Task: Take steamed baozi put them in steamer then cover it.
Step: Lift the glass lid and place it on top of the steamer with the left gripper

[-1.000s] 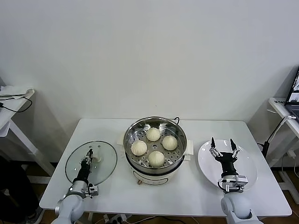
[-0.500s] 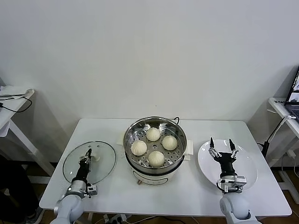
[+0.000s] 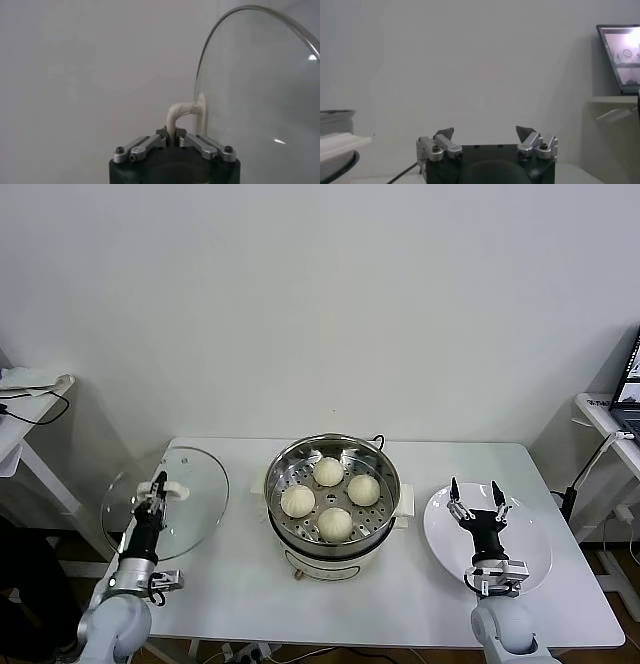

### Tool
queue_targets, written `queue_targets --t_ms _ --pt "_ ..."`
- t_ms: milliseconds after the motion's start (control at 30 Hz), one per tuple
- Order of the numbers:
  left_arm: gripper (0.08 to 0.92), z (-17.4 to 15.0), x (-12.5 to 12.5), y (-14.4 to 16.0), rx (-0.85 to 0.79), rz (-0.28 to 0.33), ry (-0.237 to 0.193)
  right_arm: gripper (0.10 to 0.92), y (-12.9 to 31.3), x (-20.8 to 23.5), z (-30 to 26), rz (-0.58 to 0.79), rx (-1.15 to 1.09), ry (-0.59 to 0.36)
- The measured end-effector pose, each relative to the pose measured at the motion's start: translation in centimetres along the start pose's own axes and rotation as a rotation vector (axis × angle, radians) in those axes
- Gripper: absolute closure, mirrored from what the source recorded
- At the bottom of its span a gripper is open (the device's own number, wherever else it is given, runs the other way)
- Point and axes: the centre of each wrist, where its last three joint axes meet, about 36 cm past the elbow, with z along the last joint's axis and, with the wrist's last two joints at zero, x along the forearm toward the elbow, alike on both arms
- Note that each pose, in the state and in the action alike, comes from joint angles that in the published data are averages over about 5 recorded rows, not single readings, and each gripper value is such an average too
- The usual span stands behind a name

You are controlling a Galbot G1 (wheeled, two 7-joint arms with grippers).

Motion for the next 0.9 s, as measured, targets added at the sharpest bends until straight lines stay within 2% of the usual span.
queue_targets --t_ms 233,400,533,733,900 --pt "0.802 -3.8 -0.2 7.0 0.038 -0.117 -0.056 0.200 -0.5 -0.1 -0.2 0.014 0.001 -0.005" --pt "0.802 -8.7 0.0 11.0 0.118 -0.146 -0.112 0.200 -1.0 0.0 -0.3 0.028 0.005 -0.005" --pt "0.802 -13.0 0.4 12.5 0.200 -0.118 -0.159 0.200 -1.4 0.0 -0.2 0.043 0.004 -0.006" --pt "0.802 -18.9 0.8 13.4 0.293 -0.042 -0.218 0.200 -2.1 0.2 0.0 0.065 0.003 -0.008" --pt "0.802 -22.8 0.8 13.0 0.301 0.028 -0.243 0.200 -2.6 0.3 0.2 0.077 0.004 -0.007"
